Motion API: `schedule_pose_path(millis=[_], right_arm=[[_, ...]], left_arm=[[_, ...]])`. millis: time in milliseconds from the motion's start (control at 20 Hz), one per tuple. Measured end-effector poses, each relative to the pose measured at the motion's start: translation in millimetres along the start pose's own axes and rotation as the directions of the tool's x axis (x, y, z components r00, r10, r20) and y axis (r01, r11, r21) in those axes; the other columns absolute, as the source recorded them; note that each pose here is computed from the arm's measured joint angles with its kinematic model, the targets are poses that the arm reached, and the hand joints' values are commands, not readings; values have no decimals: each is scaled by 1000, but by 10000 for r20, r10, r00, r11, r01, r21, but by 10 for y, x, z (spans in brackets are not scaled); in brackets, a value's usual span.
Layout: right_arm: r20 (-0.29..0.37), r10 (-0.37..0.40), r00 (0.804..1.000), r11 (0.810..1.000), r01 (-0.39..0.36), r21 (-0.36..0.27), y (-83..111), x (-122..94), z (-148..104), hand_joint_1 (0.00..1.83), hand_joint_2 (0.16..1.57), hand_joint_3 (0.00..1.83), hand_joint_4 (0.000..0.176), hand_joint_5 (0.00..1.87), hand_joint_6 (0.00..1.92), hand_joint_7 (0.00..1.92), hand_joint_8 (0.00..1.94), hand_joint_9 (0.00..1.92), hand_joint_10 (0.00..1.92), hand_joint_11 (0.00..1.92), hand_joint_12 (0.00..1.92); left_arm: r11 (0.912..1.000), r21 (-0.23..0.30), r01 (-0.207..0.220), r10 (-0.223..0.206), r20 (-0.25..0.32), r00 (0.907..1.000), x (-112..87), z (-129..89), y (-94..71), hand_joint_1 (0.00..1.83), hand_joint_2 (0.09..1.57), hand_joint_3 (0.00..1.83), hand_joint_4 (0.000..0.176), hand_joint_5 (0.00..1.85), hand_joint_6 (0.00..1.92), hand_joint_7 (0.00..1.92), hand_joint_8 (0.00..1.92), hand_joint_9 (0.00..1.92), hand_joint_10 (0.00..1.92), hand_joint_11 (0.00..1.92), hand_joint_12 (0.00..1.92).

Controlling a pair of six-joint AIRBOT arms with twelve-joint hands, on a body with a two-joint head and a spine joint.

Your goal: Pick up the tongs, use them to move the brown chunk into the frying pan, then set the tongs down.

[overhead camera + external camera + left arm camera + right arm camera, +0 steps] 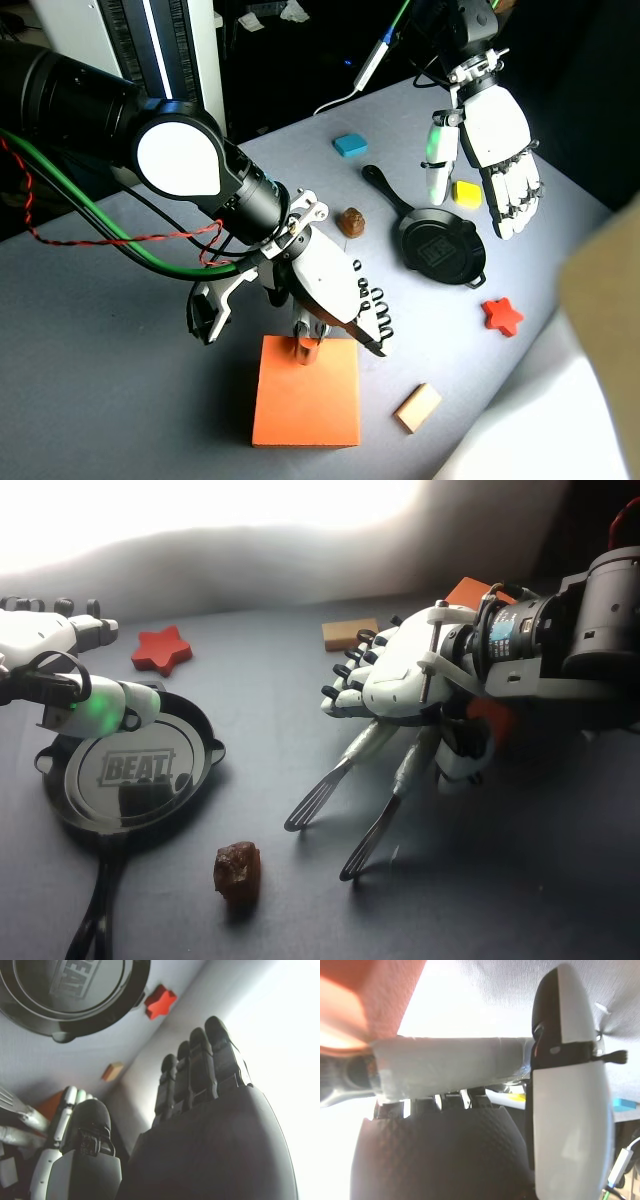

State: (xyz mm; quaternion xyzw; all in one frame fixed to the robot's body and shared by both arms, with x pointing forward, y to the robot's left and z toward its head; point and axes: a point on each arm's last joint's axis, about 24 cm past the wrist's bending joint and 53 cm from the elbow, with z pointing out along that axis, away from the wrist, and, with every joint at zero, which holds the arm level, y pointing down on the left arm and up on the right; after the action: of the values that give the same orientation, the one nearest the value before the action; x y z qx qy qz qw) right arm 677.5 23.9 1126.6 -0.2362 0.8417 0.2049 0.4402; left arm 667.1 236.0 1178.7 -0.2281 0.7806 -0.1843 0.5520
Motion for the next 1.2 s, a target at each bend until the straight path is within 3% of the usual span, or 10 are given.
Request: schedule_pose_path(millis=[200,350,400,500,700,750,800,900,1100,1200], right_arm=[[5,-52,10000,10000,52,-26,-1,15,4,1000,1057,28,0,308,39,297,27,246,41,0,670],[37,-3,10000,10000,3,-13,-26,9,-8,1070,1105,24,0,500,34,502,18,437,50,0,1107],[43,28,10000,10000,-28,21,-50,8,-16,1086,1119,27,0,562,51,573,33,511,72,0,1290],[47,-69,10000,9999,68,81,-86,10,-25,1086,1150,36,0,671,82,691,53,624,112,45,1474],[47,-123,9999,9999,122,111,-103,9,-28,1086,1165,28,0,854,156,896,77,771,251,244,1543],[50,-127,9999,9999,126,108,-102,9,-28,1103,1180,41,0,811,1019,937,72,772,318,276,1553],[52,-123,9999,9999,123,104,-101,8,-28,1091,1222,16,0,755,1268,945,65,717,485,293,1578],[67,-121,9999,9999,121,110,-101,-3,-32,1089,1240,1,0,735,1338,955,64,643,701,301,1590],[400,-141,9991,9998,136,124,-88,-201,-89,1083,1247,0,0,724,1355,953,67,601,790,272,1619],[530,-128,9985,9999,124,86,-59,-274,-138,1081,1249,0,0,721,1361,935,62,579,807,262,1622]], left_arm=[[10000,19,-41,41,28,10000,-7,1,-4,108,1311,2,27,59,5,88,5,102,6,0,294],[10000,24,-50,50,34,10000,-9,1,-5,107,1309,0,48,19,0,58,0,77,0,0,270],[10000,36,-68,68,42,10000,-11,1,-8,134,1304,0,41,33,4,74,3,95,5,0,306],[9999,64,-126,125,76,9999,-18,0,-15,158,1304,0,34,46,7,82,4,95,3,0,307],[9999,75,-142,142,90,9999,-22,1,-18,141,1302,0,39,43,5,79,6,82,4,0,298],[9999,75,-142,142,90,9999,-22,1,-18,117,1305,1,39,43,4,81,4,88,5,0,312],[9999,75,-142,142,90,9999,-22,1,-18,112,1304,1,39,41,2,82,4,90,6,0,314],[9999,74,-139,139,88,9999,-21,1,-17,123,1302,0,34,44,3,79,2,88,4,0,307],[9999,61,-138,137,102,9999,-26,2,-13,100,1303,1,41,50,3,91,3,103,3,0,358],[9999,53,-138,137,110,9998,-28,2,-11,125,1304,0,35,59,3,91,1,99,0,0,298]])
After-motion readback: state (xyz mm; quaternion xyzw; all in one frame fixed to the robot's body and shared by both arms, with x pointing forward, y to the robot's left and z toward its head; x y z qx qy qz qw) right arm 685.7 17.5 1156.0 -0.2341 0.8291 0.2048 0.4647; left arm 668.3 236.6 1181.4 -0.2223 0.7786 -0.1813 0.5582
